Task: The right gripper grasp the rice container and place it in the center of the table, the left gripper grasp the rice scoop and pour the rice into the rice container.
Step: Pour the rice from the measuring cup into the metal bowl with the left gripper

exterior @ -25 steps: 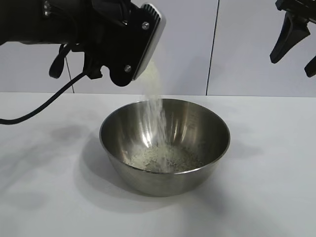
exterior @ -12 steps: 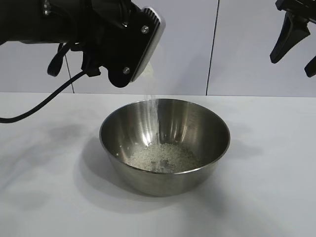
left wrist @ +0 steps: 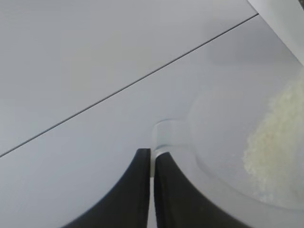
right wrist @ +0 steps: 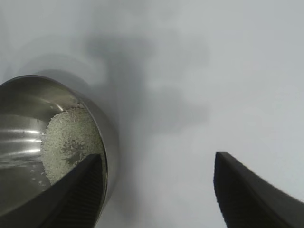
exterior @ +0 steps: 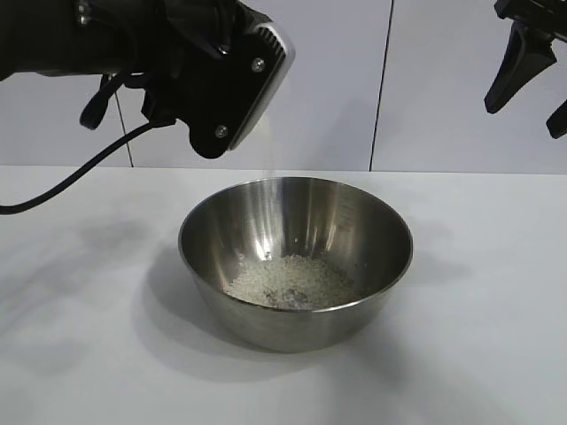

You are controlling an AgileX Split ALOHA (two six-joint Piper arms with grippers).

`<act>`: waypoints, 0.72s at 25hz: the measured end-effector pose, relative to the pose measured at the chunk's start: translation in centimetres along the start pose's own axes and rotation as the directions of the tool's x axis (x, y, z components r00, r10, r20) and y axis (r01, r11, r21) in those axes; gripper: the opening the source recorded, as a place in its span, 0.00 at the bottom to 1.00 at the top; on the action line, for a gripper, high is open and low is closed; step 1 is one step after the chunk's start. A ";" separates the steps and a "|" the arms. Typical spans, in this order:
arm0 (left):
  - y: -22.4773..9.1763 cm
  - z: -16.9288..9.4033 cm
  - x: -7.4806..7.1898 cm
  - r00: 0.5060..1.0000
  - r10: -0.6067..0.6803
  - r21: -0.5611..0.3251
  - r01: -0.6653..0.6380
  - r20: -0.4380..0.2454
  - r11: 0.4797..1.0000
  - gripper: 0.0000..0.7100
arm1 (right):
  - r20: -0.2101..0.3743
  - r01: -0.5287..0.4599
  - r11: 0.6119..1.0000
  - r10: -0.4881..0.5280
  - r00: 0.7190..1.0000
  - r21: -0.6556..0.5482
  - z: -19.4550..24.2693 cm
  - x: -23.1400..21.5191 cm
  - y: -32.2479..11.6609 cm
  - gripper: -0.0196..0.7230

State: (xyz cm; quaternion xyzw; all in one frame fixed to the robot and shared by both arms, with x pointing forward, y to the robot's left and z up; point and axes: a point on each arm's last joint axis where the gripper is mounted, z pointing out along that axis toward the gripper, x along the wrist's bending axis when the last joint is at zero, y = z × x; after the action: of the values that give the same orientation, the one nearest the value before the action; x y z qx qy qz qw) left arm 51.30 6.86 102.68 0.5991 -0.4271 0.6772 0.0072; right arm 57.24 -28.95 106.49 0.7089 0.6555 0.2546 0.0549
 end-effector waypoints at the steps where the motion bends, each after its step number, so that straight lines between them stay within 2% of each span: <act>1: -0.1 0.0 0.1 1.000 0.016 0.010 -0.016 -0.010 1.000 0.01 | 0.000 0.000 1.000 0.000 1.000 0.000 0.0 0.0 0.0 0.65; 6: -0.3 0.0 0.4 0.998 0.046 0.040 -0.045 -0.039 0.998 0.01 | 0.000 0.000 1.000 0.000 1.000 0.000 0.0 0.0 0.0 0.65; 18: 0.2 -0.4 -0.5 0.997 0.077 0.024 -0.077 -0.016 0.997 0.01 | 0.002 0.000 1.000 0.000 1.000 -0.012 0.0 0.0 0.1 0.65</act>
State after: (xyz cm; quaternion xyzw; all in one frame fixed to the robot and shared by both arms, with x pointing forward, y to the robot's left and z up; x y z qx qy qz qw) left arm 50.98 7.26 102.21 0.5766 -0.4418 0.6869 -0.0225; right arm 57.35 -28.98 106.53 0.7087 0.6538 0.2581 0.0598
